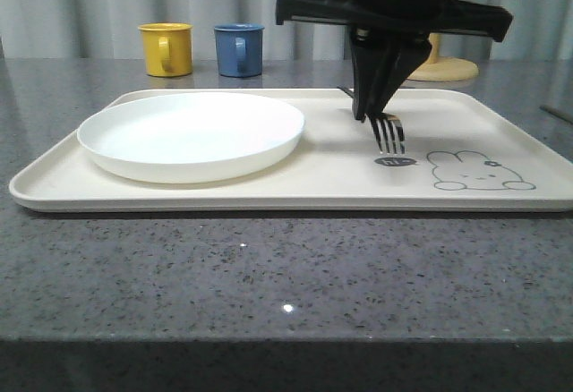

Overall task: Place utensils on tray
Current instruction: 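Grasp the fork with the right gripper and lower it onto the tray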

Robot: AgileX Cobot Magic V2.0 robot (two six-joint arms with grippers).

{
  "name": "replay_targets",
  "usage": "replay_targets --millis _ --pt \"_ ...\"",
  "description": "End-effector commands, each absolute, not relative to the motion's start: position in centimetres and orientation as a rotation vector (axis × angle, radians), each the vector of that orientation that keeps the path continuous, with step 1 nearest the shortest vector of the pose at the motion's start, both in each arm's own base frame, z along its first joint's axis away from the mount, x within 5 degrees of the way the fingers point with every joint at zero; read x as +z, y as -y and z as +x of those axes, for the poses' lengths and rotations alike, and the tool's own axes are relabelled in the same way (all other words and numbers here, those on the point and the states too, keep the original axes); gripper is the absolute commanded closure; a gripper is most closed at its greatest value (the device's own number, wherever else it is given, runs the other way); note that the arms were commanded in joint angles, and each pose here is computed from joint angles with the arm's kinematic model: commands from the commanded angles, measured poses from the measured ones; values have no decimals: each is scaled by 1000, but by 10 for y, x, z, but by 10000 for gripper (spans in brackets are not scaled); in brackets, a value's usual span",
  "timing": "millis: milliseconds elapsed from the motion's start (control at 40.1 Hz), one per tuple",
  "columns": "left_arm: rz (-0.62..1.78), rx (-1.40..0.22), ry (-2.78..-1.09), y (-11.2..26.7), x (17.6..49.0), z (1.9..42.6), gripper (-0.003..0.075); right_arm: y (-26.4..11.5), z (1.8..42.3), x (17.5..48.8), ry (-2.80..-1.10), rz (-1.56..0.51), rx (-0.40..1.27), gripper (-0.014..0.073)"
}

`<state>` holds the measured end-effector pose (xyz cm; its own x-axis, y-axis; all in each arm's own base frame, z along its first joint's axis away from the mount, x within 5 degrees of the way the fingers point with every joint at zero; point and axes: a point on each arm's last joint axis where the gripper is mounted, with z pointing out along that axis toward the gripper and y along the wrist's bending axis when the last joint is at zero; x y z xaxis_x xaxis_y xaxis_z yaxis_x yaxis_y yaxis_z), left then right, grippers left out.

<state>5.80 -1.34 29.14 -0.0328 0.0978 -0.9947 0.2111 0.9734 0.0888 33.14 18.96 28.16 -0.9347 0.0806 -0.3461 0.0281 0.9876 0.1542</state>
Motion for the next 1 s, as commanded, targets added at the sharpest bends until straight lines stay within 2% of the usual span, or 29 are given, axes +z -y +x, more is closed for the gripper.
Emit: replay_targets --millis 0,175,399,673,972 --pt "218 -104 -1516 13 307 58 738 -190 332 304 -2692 118 278 629" --pt "218 -104 -1516 13 307 58 738 -192 335 300 -2695 138 291 627" --pt "218 -104 -1516 13 307 58 738 -196 338 290 -2724 150 303 543" --pt "218 -104 -1516 13 307 58 738 -196 338 289 -2727 150 299 524" --pt "218 -104 -1516 13 307 58 738 -195 338 291 -2722 145 290 316"
